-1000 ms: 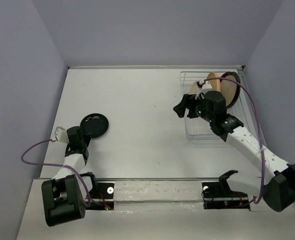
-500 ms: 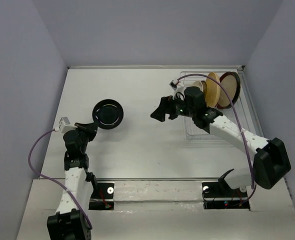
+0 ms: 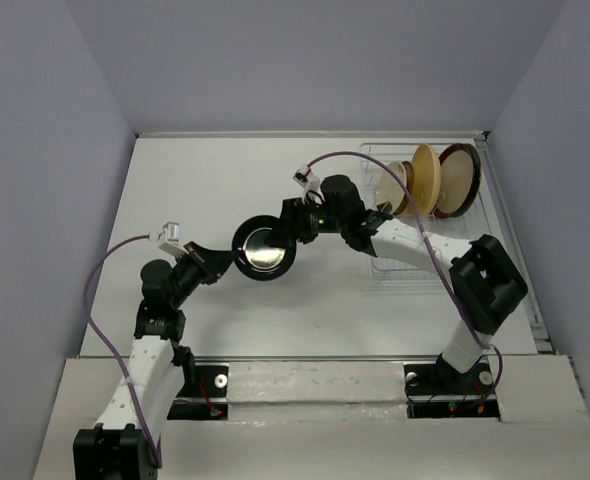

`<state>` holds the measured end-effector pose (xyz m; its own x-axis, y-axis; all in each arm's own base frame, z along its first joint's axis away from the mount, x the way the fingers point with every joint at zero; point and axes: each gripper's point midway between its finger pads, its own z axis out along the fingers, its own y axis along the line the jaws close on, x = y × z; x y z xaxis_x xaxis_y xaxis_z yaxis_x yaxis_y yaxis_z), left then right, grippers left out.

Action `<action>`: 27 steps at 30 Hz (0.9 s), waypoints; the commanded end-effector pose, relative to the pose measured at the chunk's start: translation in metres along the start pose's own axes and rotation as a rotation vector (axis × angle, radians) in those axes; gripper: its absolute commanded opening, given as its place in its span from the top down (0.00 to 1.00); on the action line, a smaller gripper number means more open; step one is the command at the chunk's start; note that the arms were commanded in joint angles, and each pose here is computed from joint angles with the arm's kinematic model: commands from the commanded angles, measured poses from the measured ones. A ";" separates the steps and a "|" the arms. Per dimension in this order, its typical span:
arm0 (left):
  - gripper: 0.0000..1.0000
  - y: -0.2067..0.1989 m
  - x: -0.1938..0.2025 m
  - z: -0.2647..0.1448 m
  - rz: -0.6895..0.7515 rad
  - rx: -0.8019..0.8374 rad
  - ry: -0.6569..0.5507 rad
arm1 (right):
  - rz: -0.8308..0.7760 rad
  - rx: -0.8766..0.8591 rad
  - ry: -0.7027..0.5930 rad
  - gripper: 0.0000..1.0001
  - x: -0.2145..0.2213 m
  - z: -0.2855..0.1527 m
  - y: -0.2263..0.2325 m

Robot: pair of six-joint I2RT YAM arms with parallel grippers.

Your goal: Load the plates into the dish rack

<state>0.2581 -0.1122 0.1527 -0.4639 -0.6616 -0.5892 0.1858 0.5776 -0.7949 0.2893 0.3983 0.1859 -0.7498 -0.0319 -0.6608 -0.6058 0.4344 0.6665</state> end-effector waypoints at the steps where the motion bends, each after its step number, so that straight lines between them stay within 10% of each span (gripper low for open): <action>1: 0.95 -0.063 -0.010 -0.006 0.128 0.226 0.003 | 0.008 -0.050 -0.095 0.48 -0.033 0.004 0.018; 3: 0.88 -0.074 -0.005 -0.007 0.135 0.261 0.029 | 0.010 -0.017 -0.120 0.93 -0.035 0.000 0.014; 5: 0.61 -0.087 -0.001 -0.009 0.151 0.282 0.080 | -0.021 0.058 -0.211 0.93 -0.057 -0.017 0.010; 7: 0.01 -0.098 -0.001 -0.010 0.225 0.273 0.131 | -0.023 0.204 -0.281 0.93 -0.080 -0.042 -0.018; 17: 0.01 -0.122 0.021 -0.031 0.493 0.309 0.249 | -0.115 1.165 -0.618 0.93 -0.181 -0.268 -0.134; 27: 0.01 -0.135 0.032 -0.037 0.514 0.365 0.266 | -0.214 1.425 -0.535 0.93 -0.203 -0.289 -0.163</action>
<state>0.1909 -0.1910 0.2445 -0.4553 -0.1972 -0.8682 0.6660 0.5717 -0.4791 0.4569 0.0862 0.3059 -0.2952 0.0673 -0.9531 0.2303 0.9731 -0.0026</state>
